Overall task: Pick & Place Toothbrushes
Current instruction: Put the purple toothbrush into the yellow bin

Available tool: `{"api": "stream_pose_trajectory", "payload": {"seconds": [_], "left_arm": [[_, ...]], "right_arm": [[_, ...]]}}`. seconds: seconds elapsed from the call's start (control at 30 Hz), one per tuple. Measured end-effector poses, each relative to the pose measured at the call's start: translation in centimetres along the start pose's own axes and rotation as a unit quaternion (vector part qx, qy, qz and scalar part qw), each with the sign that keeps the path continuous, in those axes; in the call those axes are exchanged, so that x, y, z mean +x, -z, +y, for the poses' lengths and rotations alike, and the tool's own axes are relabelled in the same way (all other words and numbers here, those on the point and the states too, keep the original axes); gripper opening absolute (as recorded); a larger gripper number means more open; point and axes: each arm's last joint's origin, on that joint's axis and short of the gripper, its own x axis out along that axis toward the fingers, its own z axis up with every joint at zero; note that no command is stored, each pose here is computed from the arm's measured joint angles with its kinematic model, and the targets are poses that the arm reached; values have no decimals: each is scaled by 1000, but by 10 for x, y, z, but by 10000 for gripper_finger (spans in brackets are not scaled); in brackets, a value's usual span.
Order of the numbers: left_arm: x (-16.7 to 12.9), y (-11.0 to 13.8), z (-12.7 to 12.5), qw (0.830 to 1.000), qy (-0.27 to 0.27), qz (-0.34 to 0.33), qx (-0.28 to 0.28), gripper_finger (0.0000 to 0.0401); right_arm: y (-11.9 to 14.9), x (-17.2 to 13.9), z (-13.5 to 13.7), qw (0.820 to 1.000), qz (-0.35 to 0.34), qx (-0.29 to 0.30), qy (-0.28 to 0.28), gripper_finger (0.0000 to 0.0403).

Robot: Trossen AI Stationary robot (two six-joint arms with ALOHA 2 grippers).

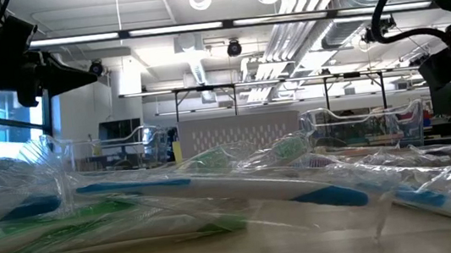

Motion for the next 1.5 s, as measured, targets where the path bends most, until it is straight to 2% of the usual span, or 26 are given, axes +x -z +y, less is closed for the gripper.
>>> {"api": "stream_pose_trajectory", "payload": {"seconds": [0.27, 0.93, 1.17, 1.3, 1.5], "left_arm": [[0, 0, 0, 1000, -1, 0, 0, 0], [0, 0, 0, 1000, 1, 2, 0, 0], [0, 0, 0, 1000, 1, 2, 0, 0], [0, 0, 0, 1000, 3, 0, 0, 0], [0, 0, 0, 1000, 7, -3, 0, 0]], "right_arm": [[-1, 1, -1, 1000, -16, -3, 9, 158], [-1, 1, -1, 1000, -14, 12, 9, 14], [0, -5, 0, 1000, -12, 7, -12, 9], [-1, -21, 6, 997, -28, 0, -66, 7], [0, -45, 8, 992, -58, -1, -114, 7]]}}
